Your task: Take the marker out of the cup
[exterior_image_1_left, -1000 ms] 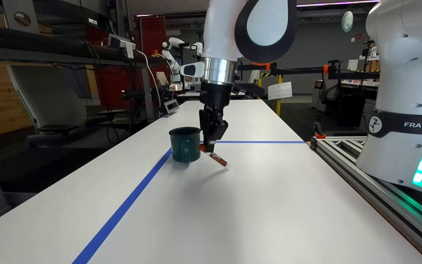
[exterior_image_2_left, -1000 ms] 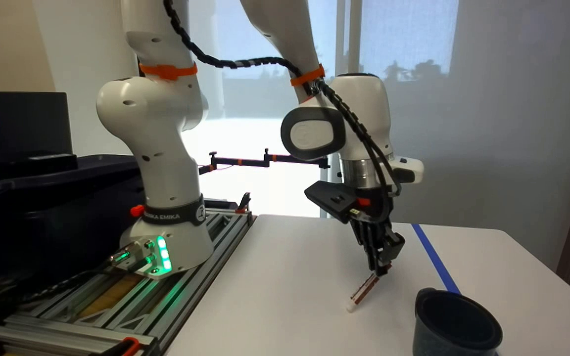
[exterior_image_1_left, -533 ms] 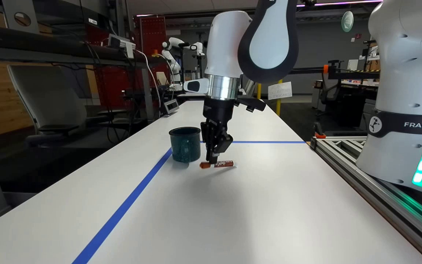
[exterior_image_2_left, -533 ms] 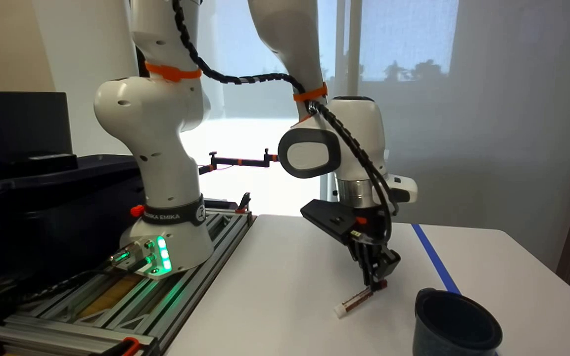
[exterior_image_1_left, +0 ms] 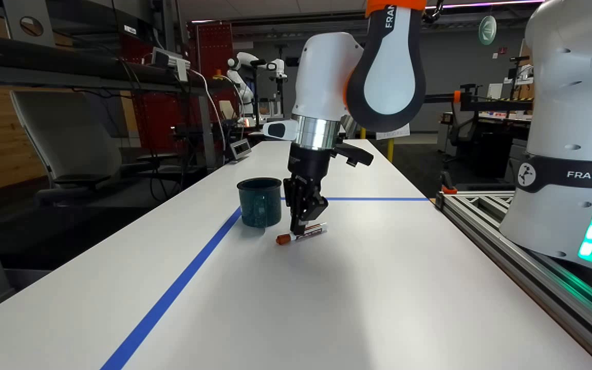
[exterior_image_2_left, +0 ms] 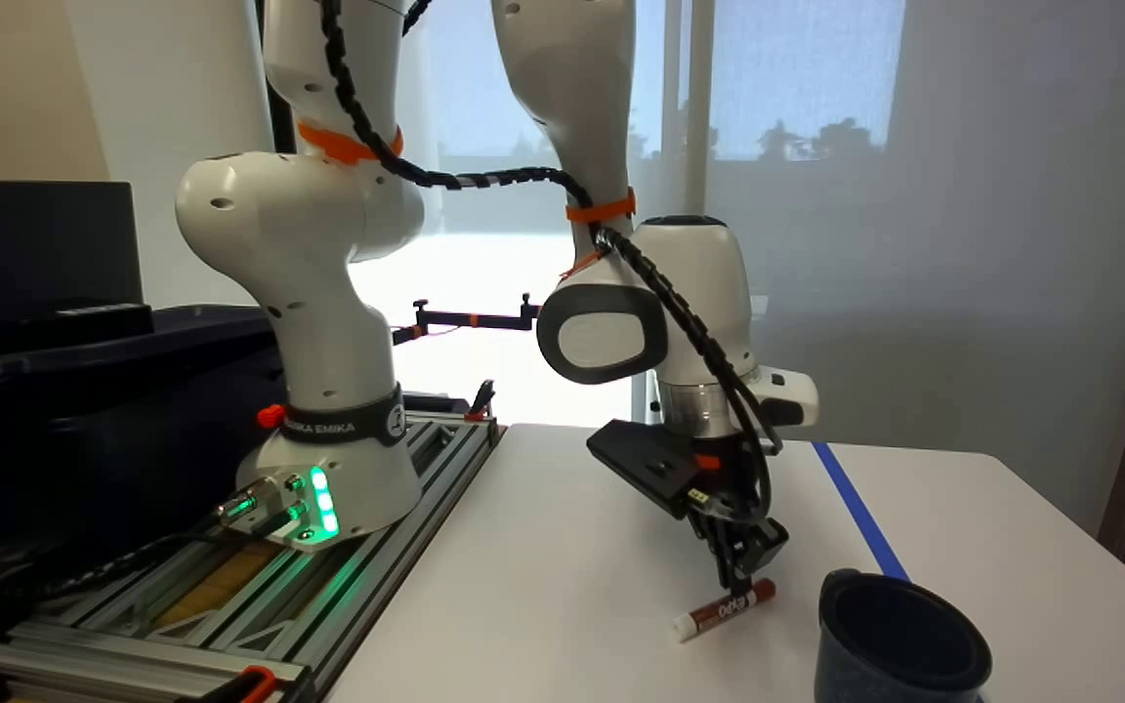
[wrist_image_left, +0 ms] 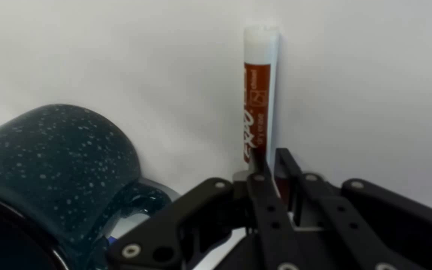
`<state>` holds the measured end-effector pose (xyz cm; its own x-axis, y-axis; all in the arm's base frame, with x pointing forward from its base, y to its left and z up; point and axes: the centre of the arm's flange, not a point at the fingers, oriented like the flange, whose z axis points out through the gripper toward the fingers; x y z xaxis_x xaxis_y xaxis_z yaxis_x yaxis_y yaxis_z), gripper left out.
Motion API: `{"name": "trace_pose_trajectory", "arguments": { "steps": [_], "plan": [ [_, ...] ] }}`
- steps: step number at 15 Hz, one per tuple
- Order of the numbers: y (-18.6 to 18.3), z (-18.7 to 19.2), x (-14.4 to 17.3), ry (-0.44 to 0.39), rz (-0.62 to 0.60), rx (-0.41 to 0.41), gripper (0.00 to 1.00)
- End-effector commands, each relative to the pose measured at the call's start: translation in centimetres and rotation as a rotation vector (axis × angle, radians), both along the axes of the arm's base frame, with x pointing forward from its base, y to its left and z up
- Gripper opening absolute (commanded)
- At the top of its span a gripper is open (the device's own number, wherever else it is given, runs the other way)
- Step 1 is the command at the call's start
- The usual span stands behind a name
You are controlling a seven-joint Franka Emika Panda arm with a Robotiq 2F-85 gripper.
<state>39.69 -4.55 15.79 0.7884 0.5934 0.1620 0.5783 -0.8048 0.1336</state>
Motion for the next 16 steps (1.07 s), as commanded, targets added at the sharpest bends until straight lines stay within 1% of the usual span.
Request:
{"name": "trace_pose_trajectory", "arguments": {
  "steps": [1,2,3,5,6,8,10,13,14,15,16],
  "plan": [
    [0.0,1.0,-1.2,-0.036,-0.039,0.001,0.04],
    [0.0,1.4,-1.1,-0.042,-0.049,0.003,0.00],
    [0.0,1.5,-1.0,-0.049,-0.058,0.001,0.00],
    [0.0,2.0,-1.0,-0.059,-0.088,-0.005,0.26],
    [0.0,2.5,-1.2,-0.063,-0.113,-0.013,0.29],
    [-0.2,3.9,-1.1,-0.076,-0.166,-0.039,0.44],
    [-0.6,5.6,-1.7,-0.077,-0.221,-0.067,0.60],
    [-1.6,7.9,-1.9,-0.090,-0.286,-0.104,0.82],
    [-2.1,8.3,-2.1,-0.092,-0.312,-0.117,0.91],
    [-2.6,8.4,-2.5,-0.086,-0.341,-0.128,0.98],
    [-2.9,8.4,-2.8,-0.097,-0.386,-0.145,1.00]
  ]
}}
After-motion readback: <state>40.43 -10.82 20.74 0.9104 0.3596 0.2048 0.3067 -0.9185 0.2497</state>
